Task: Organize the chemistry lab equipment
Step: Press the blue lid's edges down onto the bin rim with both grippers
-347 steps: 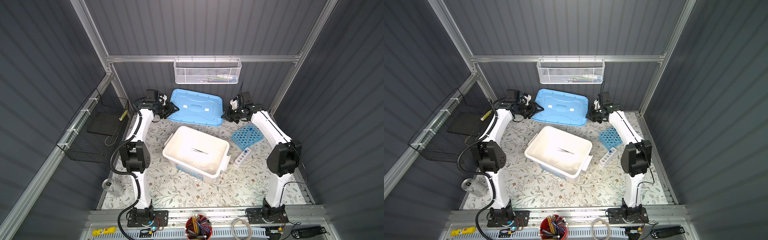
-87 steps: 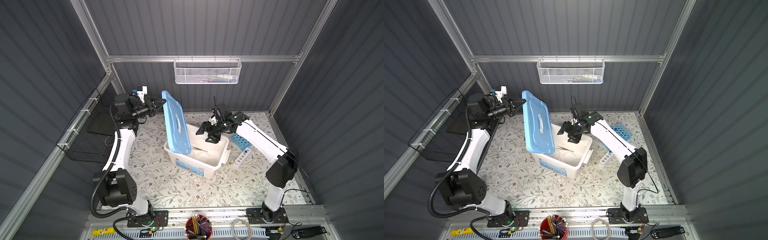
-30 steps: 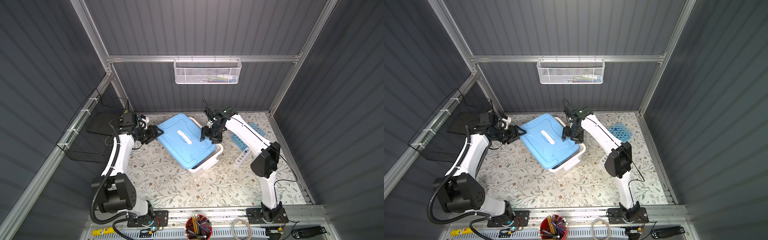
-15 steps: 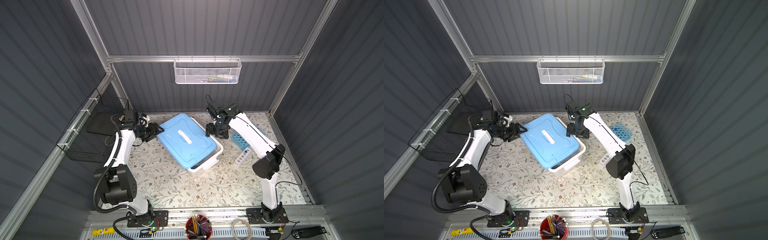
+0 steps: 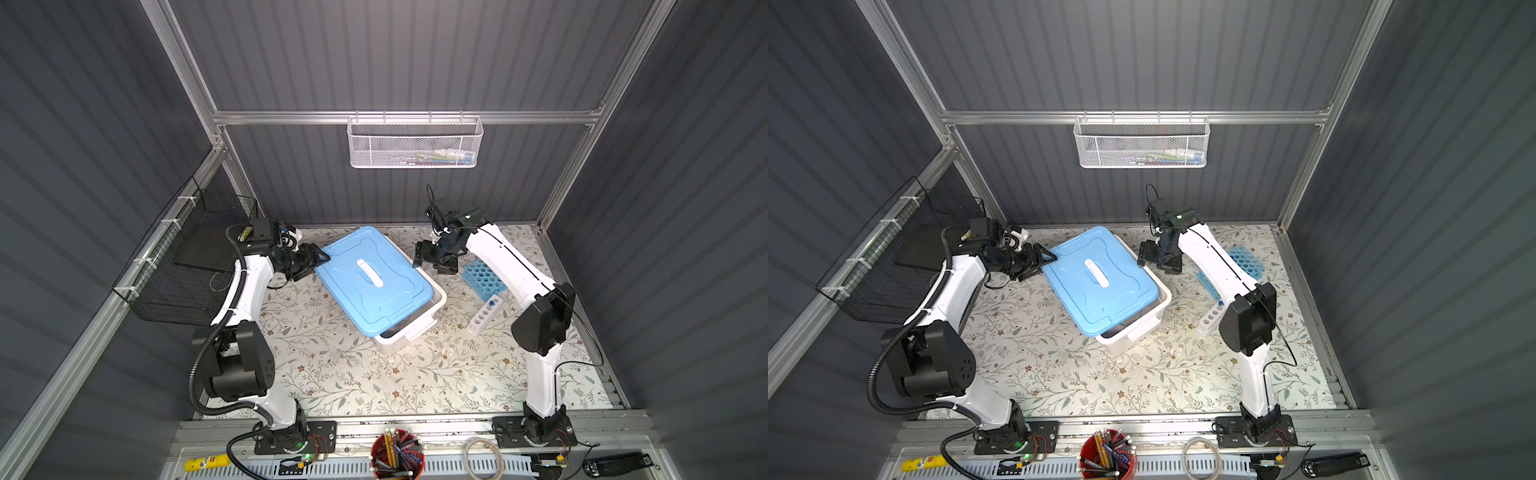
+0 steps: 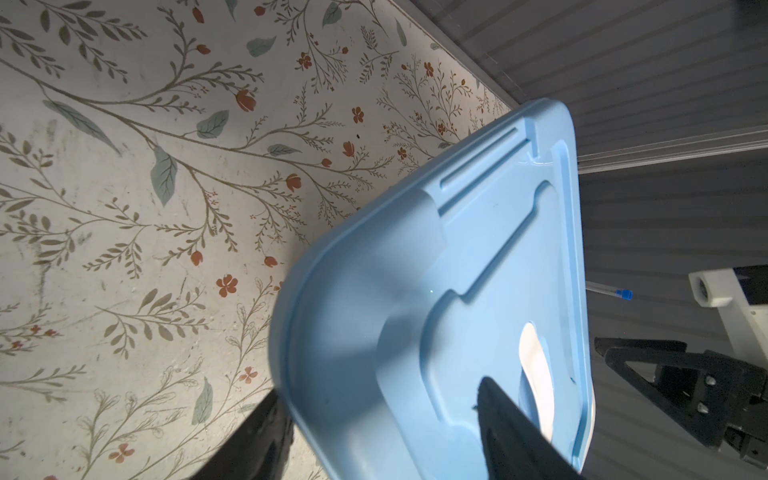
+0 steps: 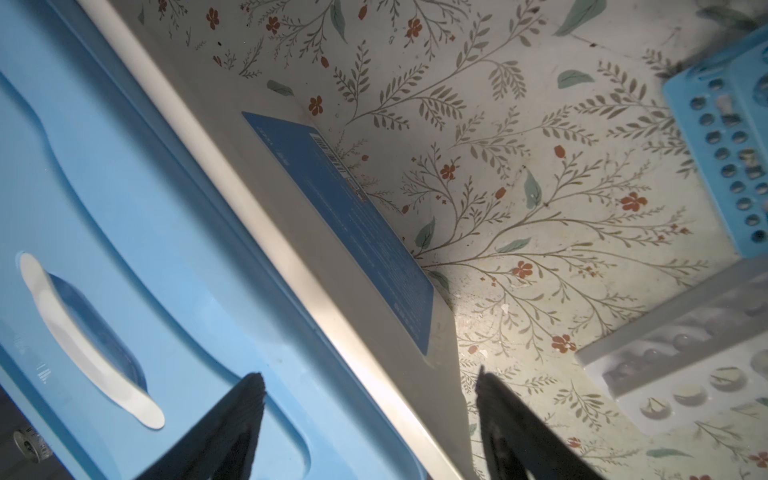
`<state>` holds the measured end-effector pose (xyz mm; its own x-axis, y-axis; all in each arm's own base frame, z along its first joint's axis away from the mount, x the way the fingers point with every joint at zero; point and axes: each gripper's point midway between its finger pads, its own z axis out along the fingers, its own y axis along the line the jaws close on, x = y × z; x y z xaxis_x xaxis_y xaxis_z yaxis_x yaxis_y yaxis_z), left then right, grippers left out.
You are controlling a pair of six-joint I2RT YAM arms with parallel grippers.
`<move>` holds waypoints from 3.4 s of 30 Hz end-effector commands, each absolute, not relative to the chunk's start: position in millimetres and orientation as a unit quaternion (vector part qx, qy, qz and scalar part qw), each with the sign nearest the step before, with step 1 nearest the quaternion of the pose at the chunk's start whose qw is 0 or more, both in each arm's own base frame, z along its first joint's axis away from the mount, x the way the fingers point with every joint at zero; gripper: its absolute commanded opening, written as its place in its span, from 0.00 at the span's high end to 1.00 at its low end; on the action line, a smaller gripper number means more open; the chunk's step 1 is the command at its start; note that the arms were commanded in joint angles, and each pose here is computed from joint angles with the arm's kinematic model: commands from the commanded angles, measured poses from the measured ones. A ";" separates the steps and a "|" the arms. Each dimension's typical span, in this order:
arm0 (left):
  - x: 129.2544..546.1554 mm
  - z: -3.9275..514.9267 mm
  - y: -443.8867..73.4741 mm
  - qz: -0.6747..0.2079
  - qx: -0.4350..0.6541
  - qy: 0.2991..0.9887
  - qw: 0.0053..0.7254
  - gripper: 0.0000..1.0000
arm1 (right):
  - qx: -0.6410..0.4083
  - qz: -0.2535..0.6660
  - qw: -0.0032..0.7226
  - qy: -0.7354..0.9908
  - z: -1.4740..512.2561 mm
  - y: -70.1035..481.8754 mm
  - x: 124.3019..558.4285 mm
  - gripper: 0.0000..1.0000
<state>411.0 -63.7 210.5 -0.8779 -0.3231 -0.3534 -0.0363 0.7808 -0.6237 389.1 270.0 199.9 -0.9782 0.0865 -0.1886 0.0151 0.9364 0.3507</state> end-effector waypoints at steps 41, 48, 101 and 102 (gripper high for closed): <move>376.8 220.1 -103.1 -0.275 -0.134 0.943 0.133 0.29 | -0.064 0.376 0.004 0.924 214.3 344.6 366.4 0.17; 370.4 203.9 -109.7 -0.265 -0.132 0.949 0.108 0.29 | -0.049 0.410 -0.006 0.911 225.3 350.4 365.9 0.14; 368.3 167.1 -153.5 -0.219 -0.070 0.973 0.019 0.00 | -0.022 0.440 -0.053 0.896 210.1 361.6 373.2 0.03; 368.4 168.2 -154.2 -0.221 -0.069 0.973 0.019 0.00 | -0.023 0.442 -0.053 0.895 209.8 362.6 373.5 0.03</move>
<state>380.6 -136.9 178.0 -0.9780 -0.1962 -0.0709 -0.1464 0.8876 -0.4368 384.7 333.3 194.4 -0.9966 -0.0034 0.0818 0.0573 0.6848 0.7265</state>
